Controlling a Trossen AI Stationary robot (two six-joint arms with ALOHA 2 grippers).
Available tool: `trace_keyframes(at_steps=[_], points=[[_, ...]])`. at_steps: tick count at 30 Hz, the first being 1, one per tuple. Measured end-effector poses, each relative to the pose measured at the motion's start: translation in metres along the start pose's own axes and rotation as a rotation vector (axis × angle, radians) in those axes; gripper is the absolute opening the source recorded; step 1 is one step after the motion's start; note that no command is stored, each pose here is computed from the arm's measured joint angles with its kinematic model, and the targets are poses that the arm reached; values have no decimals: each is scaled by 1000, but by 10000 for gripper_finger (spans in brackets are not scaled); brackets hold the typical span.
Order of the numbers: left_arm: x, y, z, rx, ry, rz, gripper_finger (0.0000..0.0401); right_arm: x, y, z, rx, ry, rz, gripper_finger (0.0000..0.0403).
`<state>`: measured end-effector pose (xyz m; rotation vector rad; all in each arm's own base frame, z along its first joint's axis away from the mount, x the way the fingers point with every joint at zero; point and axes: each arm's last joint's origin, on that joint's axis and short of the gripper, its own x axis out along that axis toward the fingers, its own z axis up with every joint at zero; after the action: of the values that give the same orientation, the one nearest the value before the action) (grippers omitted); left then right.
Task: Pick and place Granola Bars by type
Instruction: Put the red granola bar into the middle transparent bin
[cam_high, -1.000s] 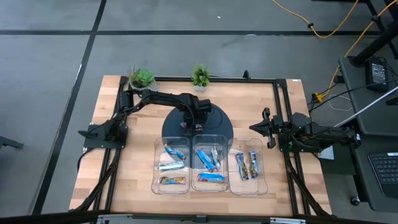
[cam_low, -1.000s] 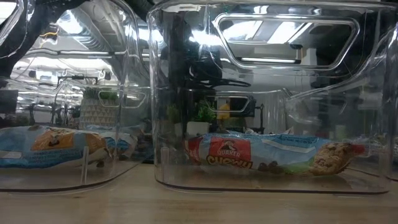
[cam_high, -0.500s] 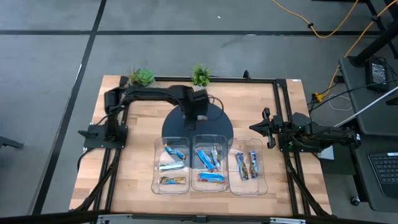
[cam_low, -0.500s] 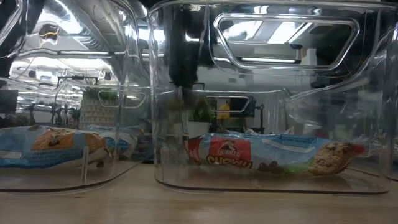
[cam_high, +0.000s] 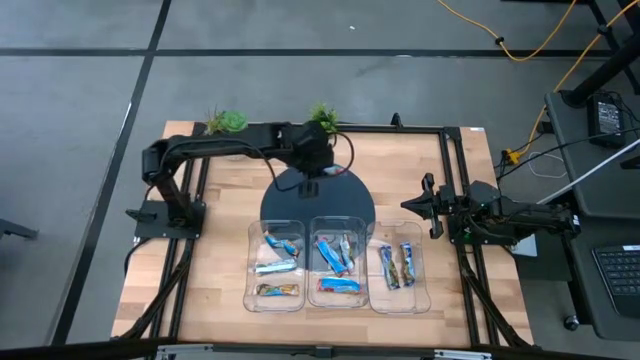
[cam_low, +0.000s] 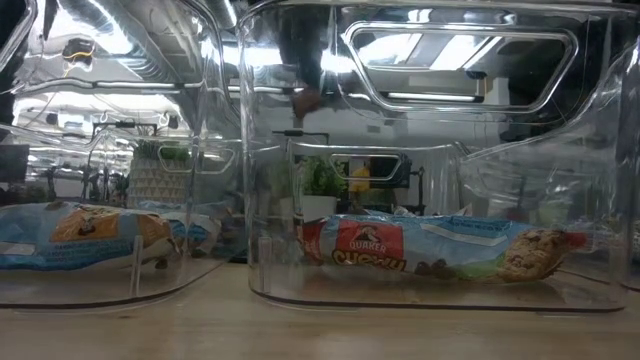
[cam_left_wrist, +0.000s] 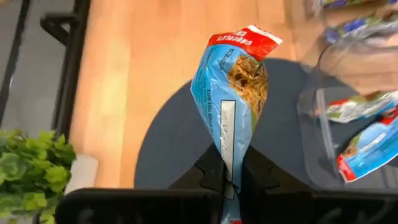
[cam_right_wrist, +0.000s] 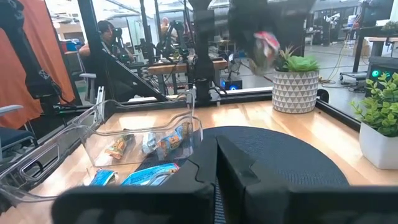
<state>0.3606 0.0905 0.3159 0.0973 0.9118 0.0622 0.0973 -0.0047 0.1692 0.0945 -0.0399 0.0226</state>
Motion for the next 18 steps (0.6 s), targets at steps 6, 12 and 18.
trace_keyframes(at_steps=[6,12,18], points=[[-29,-3,4,22,-77,-8,13,0,0,0,0,0,0,8],[-68,-26,3,86,-138,-102,9,0,0,0,0,0,0,8],[-101,-53,5,192,-230,-138,12,0,0,0,0,0,0,8]])
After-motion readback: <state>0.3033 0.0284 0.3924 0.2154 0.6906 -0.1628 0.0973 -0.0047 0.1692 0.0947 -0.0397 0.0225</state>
